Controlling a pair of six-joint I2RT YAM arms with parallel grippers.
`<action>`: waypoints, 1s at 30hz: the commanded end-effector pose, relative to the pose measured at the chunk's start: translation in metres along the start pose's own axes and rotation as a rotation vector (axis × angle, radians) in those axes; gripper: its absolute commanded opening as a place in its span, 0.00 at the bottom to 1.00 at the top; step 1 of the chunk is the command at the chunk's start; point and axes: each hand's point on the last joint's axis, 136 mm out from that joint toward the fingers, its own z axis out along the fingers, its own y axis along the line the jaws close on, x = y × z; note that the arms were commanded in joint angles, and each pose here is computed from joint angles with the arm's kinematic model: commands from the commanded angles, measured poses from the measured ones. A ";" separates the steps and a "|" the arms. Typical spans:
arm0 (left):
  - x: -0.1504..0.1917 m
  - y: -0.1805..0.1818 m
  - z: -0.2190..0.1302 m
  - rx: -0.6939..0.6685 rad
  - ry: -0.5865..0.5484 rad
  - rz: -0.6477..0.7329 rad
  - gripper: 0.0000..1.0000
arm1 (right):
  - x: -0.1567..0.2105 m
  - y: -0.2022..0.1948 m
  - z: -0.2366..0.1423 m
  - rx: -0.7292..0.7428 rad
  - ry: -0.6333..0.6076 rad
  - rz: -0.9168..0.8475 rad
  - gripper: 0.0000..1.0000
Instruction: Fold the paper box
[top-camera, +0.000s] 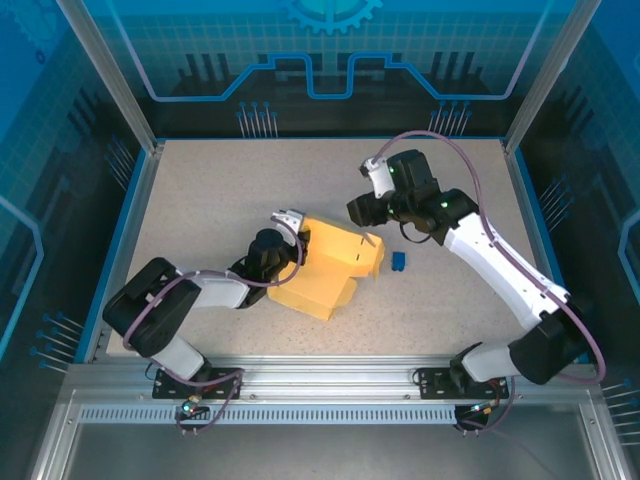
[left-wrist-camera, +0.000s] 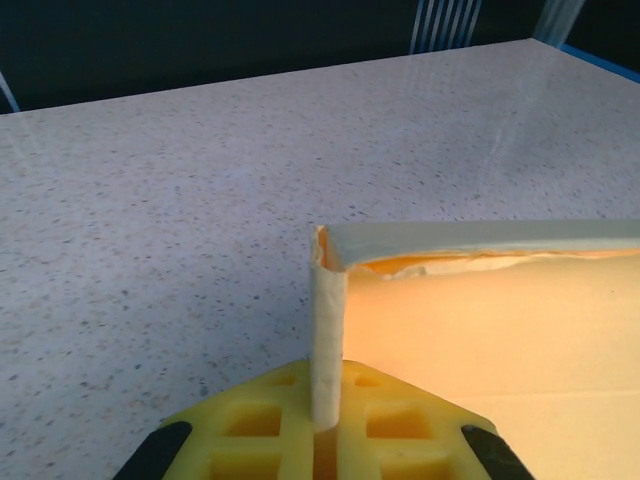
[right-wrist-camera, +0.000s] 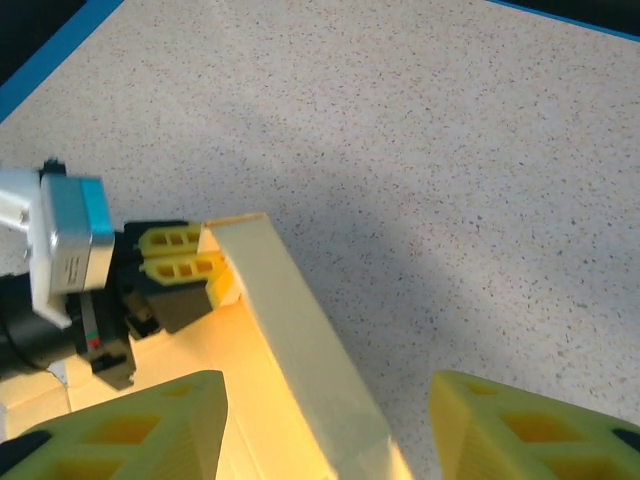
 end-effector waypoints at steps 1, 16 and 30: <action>-0.017 0.008 -0.006 -0.070 0.017 -0.044 0.01 | 0.026 -0.004 0.005 0.108 0.071 0.001 0.58; -0.040 0.018 -0.029 -0.147 0.021 -0.063 0.02 | 0.045 0.001 0.026 0.271 0.167 -0.091 0.58; -0.047 0.023 -0.038 -0.195 0.023 -0.056 0.02 | 0.058 0.048 0.057 0.136 0.190 -0.009 0.52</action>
